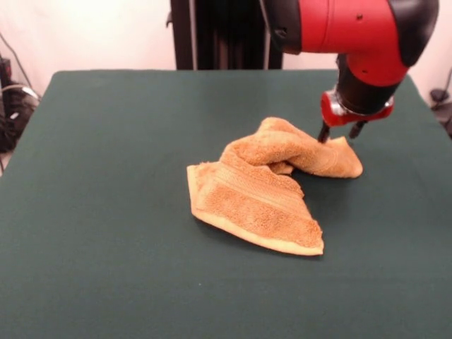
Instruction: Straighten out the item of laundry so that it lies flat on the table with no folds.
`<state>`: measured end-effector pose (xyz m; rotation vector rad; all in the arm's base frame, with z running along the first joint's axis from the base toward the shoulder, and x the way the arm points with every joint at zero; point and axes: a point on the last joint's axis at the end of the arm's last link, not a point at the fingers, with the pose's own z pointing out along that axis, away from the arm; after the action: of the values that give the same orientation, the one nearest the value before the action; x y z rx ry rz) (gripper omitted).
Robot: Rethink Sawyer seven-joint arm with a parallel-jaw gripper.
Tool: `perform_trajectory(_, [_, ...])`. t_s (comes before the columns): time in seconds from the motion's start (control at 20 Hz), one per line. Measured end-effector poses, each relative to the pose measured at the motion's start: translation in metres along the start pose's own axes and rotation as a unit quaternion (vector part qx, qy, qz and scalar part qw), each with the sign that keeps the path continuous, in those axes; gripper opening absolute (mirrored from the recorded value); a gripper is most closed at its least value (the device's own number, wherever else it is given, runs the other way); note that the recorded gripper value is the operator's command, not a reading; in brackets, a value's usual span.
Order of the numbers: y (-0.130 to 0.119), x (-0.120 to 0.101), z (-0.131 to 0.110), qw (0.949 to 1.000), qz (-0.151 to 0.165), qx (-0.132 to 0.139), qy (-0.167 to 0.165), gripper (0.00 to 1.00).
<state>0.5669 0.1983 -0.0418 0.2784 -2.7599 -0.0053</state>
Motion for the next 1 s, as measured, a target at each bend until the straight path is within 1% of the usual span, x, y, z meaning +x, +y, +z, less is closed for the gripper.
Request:
perform_trajectory(0.1, [0.0004,-0.0003,0.0,1.0,0.0,0.0,-0.001,1.0])
perform_trajectory(0.45, [-0.0003,-0.0055,0.0005,0.9997,-0.003,0.005,-0.022,1.0])
perform_trajectory(0.6, [-0.001,-0.0088,0.0017,0.999,-0.01,0.015,-0.041,1.0])
perform_trajectory(0.7, [-0.0004,-0.0087,0.0029,0.9986,-0.017,0.021,-0.047,1.0])
perform_trajectory(0.8, [0.0018,-0.0071,0.0039,0.9981,-0.025,0.028,-0.048,1.0])
perform_trajectory(1.0, [0.002,-0.0067,0.0043,0.9979,-0.029,0.032,-0.048,1.0])
